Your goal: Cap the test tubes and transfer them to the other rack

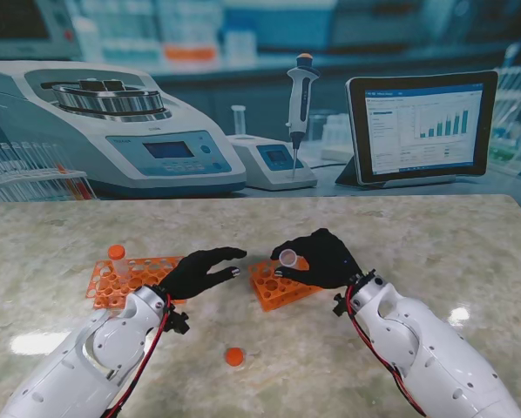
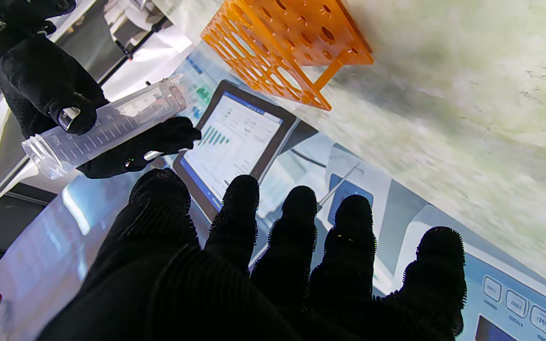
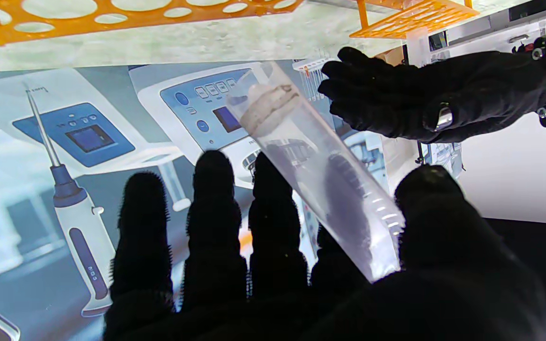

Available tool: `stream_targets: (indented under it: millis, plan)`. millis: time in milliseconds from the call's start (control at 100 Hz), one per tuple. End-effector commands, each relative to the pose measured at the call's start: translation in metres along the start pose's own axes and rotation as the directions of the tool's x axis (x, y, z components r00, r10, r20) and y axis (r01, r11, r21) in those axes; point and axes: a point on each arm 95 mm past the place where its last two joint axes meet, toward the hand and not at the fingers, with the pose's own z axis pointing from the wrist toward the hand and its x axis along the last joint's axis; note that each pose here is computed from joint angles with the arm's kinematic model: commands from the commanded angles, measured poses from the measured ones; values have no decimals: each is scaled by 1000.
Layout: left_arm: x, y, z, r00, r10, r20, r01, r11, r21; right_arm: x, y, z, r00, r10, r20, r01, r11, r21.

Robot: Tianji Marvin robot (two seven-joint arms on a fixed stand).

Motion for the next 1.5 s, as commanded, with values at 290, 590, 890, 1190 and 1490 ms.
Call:
stream_targets:
  millis: [290,590,890,1190,1490]
  plan:
    - [10,1,-2,999,10,-38,-10,1000,-4,15,-4,-12,999,51,-7,-51,997,-65]
    - [22,1,-3,998,23,-61,-24,1000,-8,24,-6,-20,991,135,0,-134,981,-142]
    - [23,1,-2,997,32,-73,-33,999,-12,31,-7,-24,977,214,6,-210,962,-176]
    - [22,1,-3,996,36,-76,-37,999,-16,34,-11,-23,962,271,23,-263,950,-166]
    - [27,2,-6,997,35,-75,-37,999,-22,34,-11,-24,965,261,18,-256,957,-135]
